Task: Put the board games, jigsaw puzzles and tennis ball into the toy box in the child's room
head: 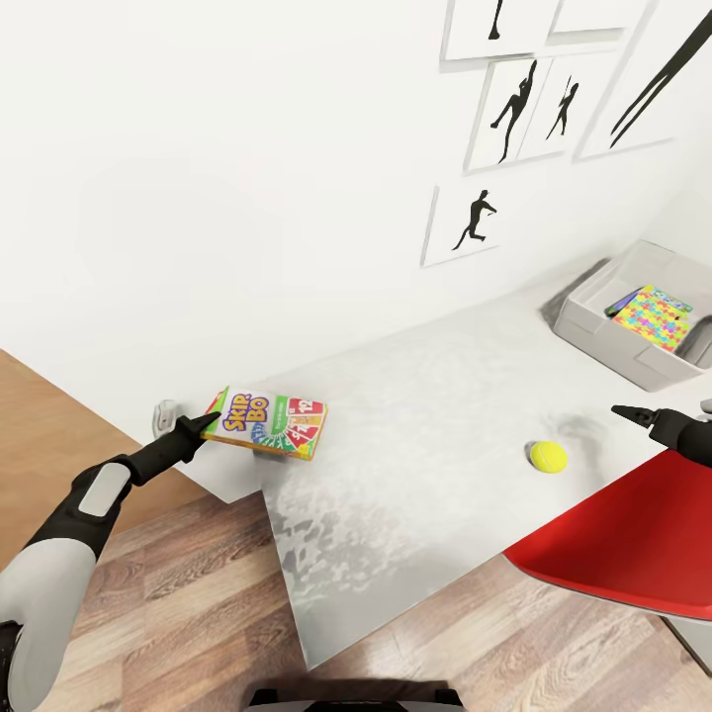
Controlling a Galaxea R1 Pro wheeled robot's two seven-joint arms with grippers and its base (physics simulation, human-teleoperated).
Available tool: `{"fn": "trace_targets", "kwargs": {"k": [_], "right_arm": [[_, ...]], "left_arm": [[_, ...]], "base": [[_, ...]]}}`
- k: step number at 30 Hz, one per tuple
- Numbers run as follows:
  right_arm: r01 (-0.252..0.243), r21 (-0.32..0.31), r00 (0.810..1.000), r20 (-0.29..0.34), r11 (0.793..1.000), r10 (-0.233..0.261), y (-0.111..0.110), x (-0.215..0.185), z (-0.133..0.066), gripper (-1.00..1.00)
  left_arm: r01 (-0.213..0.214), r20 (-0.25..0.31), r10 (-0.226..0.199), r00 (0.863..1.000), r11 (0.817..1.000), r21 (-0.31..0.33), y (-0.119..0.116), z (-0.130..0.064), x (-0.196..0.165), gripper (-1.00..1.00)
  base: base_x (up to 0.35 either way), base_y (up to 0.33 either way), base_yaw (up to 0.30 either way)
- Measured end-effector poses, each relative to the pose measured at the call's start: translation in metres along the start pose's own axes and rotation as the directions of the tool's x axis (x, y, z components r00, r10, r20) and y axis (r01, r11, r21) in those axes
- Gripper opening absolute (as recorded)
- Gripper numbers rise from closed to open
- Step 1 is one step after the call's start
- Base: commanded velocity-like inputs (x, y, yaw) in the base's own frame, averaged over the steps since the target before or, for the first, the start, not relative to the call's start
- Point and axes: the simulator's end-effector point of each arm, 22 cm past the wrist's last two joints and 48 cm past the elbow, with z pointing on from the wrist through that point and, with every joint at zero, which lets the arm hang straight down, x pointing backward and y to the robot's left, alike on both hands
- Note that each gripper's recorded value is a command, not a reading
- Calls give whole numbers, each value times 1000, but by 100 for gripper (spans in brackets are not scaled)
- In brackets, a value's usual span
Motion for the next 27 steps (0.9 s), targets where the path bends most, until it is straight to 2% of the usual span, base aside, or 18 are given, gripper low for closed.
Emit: {"fn": "trace_targets", "kwargs": {"k": [9, 27], "right_arm": [[1, -1, 1000, -1, 1000, -1, 0, 0, 0, 100], [2, -4, 1000, -3, 1000, -2, 2, 1, 1, 100]], "left_arm": [[-14, -5, 14, 1000, 999, 53, -12, 0, 1, -100], [-48, -10, 49, 999, 992, 114, -30, -3, 1, -100]], "base": [[0, 0, 0], [0, 0, 0]]}}
